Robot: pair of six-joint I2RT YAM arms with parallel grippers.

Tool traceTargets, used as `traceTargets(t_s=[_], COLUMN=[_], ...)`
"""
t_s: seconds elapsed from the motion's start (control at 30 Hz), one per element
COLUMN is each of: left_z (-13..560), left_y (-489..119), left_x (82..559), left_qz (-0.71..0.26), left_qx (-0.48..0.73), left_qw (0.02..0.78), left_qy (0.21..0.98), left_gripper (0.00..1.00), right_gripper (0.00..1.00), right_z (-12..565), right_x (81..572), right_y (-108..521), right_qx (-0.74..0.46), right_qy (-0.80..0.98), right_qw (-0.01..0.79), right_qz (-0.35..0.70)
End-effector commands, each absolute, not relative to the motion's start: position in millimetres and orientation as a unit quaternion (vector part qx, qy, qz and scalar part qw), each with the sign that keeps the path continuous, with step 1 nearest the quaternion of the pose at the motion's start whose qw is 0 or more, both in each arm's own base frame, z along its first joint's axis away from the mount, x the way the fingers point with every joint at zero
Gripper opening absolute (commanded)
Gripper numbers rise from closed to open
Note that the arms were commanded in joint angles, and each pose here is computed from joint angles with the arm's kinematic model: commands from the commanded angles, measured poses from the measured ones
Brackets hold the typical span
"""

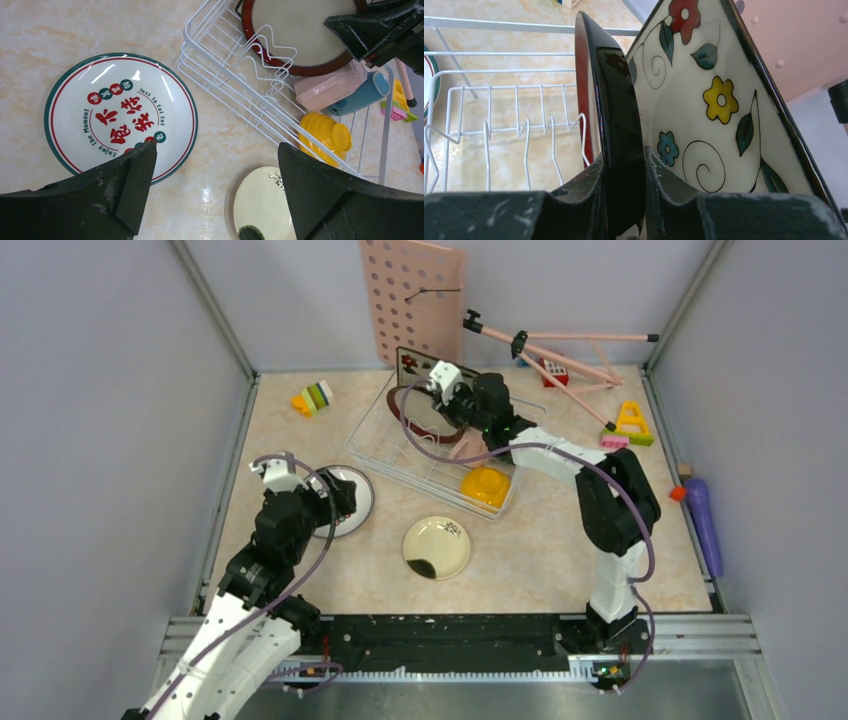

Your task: Load the mixed dishes into the dish rack

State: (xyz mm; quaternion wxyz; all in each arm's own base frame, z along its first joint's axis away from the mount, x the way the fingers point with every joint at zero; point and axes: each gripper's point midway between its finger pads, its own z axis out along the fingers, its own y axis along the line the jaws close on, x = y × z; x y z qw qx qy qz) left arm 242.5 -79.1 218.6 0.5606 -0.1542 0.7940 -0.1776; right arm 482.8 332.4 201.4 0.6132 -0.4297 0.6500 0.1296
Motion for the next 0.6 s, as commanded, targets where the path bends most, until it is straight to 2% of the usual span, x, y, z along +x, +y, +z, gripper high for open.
traceTargets(t_s=[0.0,0.1,0.2,0.3,0.37,0.4,0.57], left_z=[228.1,225.3,219.6,215.4,214.5,214.1,208.0], left_y=[-79.6,-81.4,-82.4,-84.4,-85.5,-85.9,-91.9], left_x=[248.2,248.8,249.4,249.4,249.3,249.4,249.6], left_qz=[-0.185,-0.187,-0.186,-0.187,-0.189,-0.189,-0.2], left_qx=[-0.161,-0.161,-0.161,-0.159,-0.158,-0.158,-0.153], left_qw=[0.573,0.569,0.563,0.557,0.555,0.554,0.545], left_qy=[0.782,0.785,0.789,0.793,0.795,0.795,0.8], left_gripper=[0.95,0.96,0.96,0.96,0.96,0.96,0.96], right_gripper=[0.08,0.16,0.38,0.36,0.53,0.58,0.61], right_z=[296.6,295.3,301.2,307.3,312.3,315.3,346.5], right_x=[503.2,509.8,513.5,512.1,511.0,509.9,487.4], right_y=[331.1,332.7,329.4,328.7,328.3,327.8,328.9], right_qx=[-0.362,-0.347,-0.318,-0.312,-0.304,-0.302,-0.311], right_qy=[0.565,0.582,0.594,0.601,0.605,0.605,0.593], right_qw=[0.727,0.72,0.722,0.716,0.715,0.715,0.713], right_qz=[0.143,0.152,0.159,0.166,0.173,0.174,0.208])
